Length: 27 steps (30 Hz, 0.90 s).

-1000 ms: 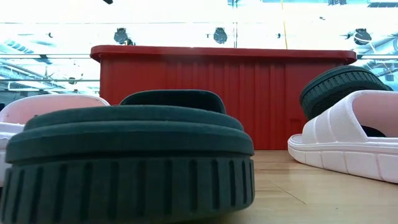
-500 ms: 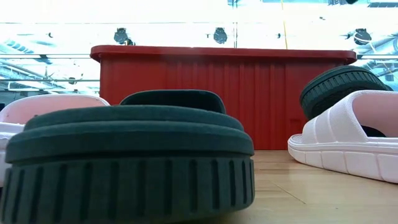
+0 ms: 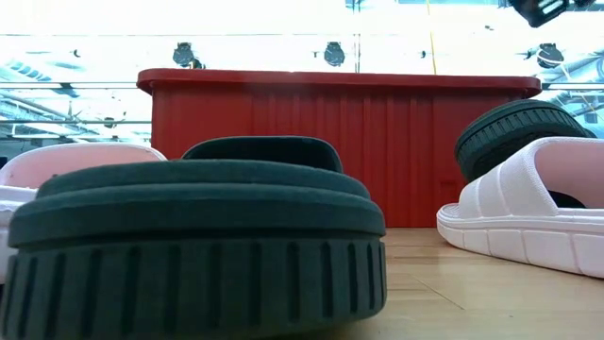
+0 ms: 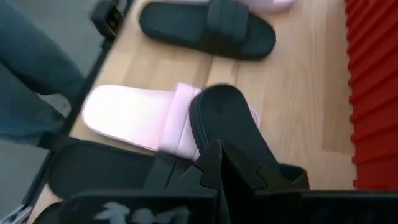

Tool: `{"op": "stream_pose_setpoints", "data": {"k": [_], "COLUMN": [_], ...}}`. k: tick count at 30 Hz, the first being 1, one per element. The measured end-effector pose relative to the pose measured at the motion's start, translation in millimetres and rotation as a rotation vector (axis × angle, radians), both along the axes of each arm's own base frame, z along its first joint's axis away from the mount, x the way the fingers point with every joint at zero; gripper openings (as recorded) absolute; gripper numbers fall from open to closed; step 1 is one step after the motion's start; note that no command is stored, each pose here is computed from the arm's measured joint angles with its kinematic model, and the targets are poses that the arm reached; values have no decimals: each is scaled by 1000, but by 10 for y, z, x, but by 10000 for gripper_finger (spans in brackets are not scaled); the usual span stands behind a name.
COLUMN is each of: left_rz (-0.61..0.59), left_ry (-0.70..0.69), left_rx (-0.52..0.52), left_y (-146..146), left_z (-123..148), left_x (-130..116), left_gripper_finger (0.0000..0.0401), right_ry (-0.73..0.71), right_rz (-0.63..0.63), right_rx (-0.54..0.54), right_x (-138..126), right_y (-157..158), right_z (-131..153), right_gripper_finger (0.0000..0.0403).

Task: Pick and place slides into bin
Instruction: Move the black slide to the bottom center of the table

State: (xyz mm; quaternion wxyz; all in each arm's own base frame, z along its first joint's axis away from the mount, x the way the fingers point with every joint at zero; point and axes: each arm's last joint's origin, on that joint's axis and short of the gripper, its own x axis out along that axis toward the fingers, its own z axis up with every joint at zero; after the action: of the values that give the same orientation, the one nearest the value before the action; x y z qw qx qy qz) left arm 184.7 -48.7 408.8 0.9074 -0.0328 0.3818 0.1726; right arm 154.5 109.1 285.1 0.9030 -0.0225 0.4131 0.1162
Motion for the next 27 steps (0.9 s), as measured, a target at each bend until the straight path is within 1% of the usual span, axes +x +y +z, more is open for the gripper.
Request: {"op": "stream_pose_setpoints", "data": {"k": [5,9,14,18,21,23,27], "left_rz": [-36,-57,-80,-82,-89,-103,-130], "left_ry": [15,24,33,34,38,44,54], "left_rx": [34,53,69,68,75,88,111], "left_y": [0,0,-1,-1,-1,-1,-1], "left_z": [0,0,-1,-1,-2,-2,-2], "left_x": [0,0,-1,-1,-1,-1,-1], "left_gripper_finger": [86,86,86,86,86,86,86], "right_ry": [50,119,240,312,350,398,466], "right_rz": [-90,-180,-331,-459,-563,-580,-537], "right_rx": [5,0,-3,14,58,79,142], "right_x": [262,423,530,566,586,586,603], "right_y": [76,88,51,23,8,-2,-10], "right_z": [-144,-105,-28,-59,-98,-121,-131], "right_gripper_finger": [0,0,0,0,0,0,0]}}
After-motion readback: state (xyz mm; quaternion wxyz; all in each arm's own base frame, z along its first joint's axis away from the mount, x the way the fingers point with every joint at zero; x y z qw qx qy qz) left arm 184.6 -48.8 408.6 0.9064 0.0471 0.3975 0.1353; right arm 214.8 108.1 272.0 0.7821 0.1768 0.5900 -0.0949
